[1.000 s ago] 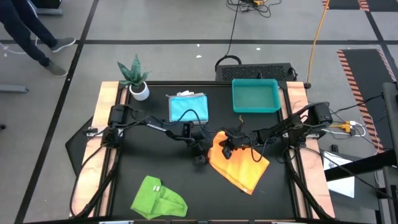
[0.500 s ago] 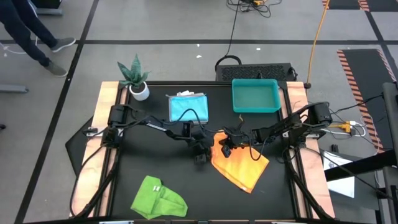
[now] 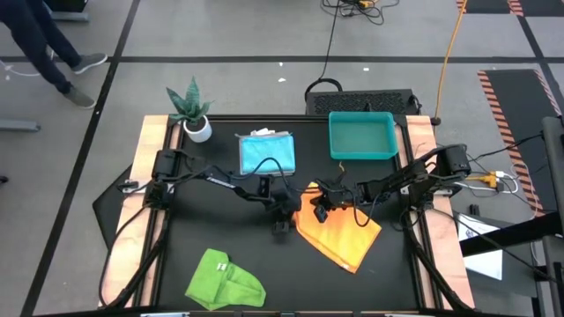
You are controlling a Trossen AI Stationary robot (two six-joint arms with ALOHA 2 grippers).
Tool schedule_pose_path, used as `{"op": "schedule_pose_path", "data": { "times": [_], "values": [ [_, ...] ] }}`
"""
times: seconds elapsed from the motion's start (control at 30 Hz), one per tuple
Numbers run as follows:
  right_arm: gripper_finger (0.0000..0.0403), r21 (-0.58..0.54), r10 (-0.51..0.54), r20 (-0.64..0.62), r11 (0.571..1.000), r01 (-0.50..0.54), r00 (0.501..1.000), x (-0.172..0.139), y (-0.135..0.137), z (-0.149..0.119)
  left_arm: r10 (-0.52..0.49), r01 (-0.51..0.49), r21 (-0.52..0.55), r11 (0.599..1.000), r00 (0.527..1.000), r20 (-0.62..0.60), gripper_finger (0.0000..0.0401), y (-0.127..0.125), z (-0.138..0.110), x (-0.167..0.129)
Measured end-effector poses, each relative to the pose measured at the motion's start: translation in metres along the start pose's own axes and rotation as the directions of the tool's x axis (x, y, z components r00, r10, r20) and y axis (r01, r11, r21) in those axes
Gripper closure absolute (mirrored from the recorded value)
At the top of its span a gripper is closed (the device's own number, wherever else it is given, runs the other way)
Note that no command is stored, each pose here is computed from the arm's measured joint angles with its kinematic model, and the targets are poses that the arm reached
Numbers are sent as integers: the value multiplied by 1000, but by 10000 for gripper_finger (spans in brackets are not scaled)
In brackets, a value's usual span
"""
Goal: Fold microfiber towels
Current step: Fold the yellow microfiber towel
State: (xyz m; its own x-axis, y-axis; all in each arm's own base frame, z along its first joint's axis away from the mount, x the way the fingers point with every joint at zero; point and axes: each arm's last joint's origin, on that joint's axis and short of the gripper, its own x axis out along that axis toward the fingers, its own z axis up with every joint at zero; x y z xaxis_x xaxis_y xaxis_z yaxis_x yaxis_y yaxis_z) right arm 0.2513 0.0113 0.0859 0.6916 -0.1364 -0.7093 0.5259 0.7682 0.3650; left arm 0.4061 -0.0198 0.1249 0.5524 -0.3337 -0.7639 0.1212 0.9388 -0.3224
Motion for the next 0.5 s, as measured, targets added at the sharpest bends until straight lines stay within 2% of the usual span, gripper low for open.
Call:
{"op": "schedule_pose_path", "data": {
  "times": [0.07, 0.13, 0.27, 0.33, 0.43, 0.5],
  "values": [
    [403, -4, -1, -1, 1000, 1, 1000, 0, 0, 0, -12, 12, -14, 1000, 1000, -7, 276, -1, -1, 0],
    [403, -11, -1, -1, 1000, 1, 1000, 0, 0, 0, -41, 41, -40, 998, 999, -12, 300, 0, -1, 0],
    [403, -33, -3, -2, 999, 3, 1000, 0, 0, 0, -97, 95, -104, 990, 995, -12, 383, 5, 0, -3],
    [403, -39, -5, -4, 999, 5, 1000, 0, 0, 0, -141, 135, -179, 975, 990, -22, 389, 9, -1, -5],
    [403, -45, -5, -5, 999, 4, 1000, 0, 0, -1, -254, 233, -282, 931, 966, -41, 389, 14, -2, -10],
    [403, -49, -5, -5, 999, 4, 1000, 0, 0, -1, -294, 262, -344, 902, 955, -42, 395, 17, -2, -13]
  ]
}}
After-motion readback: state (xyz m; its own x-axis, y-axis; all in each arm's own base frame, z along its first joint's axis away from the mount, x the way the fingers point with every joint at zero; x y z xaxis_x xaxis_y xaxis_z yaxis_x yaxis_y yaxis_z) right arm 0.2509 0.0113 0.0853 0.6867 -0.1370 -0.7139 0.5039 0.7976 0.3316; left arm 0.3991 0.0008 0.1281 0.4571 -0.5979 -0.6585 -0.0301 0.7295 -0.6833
